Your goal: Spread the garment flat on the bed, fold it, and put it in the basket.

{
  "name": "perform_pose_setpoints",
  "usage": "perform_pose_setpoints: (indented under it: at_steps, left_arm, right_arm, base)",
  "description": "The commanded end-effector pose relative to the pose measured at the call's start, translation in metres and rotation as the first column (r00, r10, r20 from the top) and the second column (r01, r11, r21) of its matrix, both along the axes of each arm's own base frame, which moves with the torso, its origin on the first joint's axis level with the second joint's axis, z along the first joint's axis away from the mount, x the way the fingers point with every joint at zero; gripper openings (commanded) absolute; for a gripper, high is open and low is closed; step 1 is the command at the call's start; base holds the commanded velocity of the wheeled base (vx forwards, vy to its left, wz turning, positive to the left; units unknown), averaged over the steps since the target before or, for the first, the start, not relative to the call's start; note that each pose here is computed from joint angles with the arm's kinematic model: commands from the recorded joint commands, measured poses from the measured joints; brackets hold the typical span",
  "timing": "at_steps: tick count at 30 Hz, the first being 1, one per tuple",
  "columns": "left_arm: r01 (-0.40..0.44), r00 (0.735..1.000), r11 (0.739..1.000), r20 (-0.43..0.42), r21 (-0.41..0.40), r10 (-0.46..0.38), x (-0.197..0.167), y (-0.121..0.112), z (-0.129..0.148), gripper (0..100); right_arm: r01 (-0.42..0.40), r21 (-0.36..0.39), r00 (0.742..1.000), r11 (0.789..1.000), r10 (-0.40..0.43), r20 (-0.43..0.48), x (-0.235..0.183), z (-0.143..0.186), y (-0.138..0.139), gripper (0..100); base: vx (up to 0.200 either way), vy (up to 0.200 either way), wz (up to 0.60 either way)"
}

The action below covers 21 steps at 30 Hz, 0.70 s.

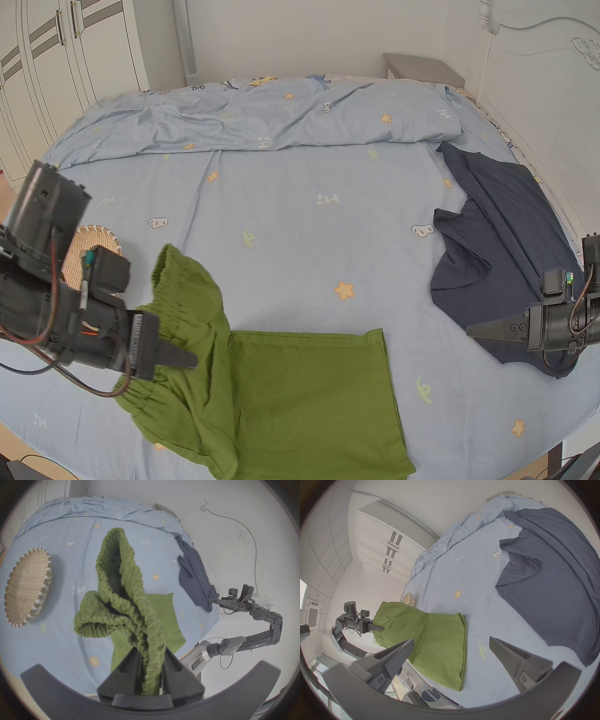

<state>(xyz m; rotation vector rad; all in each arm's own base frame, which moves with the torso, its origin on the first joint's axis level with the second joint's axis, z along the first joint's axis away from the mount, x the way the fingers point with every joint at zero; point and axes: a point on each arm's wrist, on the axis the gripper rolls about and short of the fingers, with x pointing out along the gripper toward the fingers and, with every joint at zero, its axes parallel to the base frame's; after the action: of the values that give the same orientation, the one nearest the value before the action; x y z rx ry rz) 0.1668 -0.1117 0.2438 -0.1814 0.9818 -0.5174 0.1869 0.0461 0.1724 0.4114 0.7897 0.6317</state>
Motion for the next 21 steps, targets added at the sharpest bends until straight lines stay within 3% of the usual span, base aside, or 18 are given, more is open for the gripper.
perform_pose_setpoints:
  at_steps: [1, 7, 14, 21]
  left_arm:
    - [0.05, 0.997, 0.999, -0.056, 0.016, -0.049, 0.014, -0.041, -0.021, 0]
    - [0.091, 0.995, 0.995, -0.047, -0.03, -0.092, 0.012, -0.068, -0.021, 0]
    - [0.145, 0.987, 0.989, -0.067, -0.023, -0.146, 0.013, -0.092, -0.035, 0]
    - [0.132, 0.985, 0.989, -0.102, -0.059, -0.138, 0.015, -0.124, -0.054, 0]
  right_arm:
    - [-0.002, 0.002, 1.0, 1.0, 0.002, 0.01, -0.002, 0.002, 0.0, 100]
    - [0.001, 0.001, 1.0, 1.0, -0.001, 0.005, -0.001, 0.001, 0.0, 100]
    - [0.003, 0.0, 1.0, 1.0, -0.003, 0.003, -0.001, -0.001, -0.001, 100]
    - [0.002, -0.003, 1.0, 1.0, -0.002, -0.001, -0.001, -0.003, -0.001, 100]
  base:
    - [0.0, 0.0, 0.0]
    - [0.0, 0.0, 0.0]
    - [0.0, 0.0, 0.0]
    - [0.0, 0.0, 0.0]
